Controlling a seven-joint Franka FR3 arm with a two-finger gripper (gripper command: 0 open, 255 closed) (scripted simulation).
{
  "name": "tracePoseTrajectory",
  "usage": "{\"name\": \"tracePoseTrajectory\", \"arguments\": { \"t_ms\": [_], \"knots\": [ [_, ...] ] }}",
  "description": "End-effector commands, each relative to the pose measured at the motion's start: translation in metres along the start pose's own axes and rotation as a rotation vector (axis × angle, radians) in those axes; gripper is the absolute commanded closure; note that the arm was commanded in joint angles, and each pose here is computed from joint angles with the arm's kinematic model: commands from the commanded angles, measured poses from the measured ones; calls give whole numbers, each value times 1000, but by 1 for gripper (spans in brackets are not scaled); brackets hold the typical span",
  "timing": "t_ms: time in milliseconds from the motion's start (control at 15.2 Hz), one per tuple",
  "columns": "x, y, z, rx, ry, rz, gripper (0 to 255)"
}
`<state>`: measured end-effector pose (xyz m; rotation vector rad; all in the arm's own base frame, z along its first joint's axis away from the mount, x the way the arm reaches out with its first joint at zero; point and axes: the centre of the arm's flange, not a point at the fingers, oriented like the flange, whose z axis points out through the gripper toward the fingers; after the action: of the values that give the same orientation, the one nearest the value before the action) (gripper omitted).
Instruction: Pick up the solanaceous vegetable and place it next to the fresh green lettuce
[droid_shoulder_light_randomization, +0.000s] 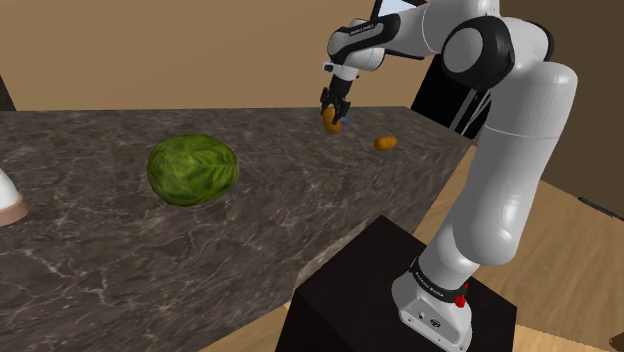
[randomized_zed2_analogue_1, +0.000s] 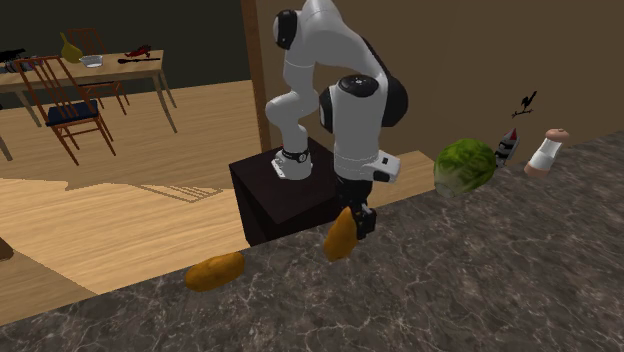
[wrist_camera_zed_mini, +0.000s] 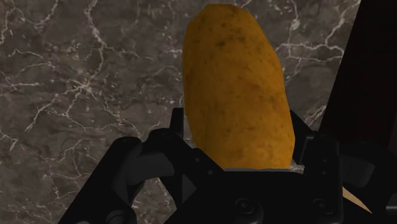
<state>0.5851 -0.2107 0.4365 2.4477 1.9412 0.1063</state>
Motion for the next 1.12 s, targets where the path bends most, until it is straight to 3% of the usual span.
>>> {"name": "tracePoseTrajectory", "arguments": {
  "t_ms": [0,1056],
  "knots": [
    [0,1,-11,0,0,0,255],
    [4,5,-95,0,0,0,255]
  ]
}}
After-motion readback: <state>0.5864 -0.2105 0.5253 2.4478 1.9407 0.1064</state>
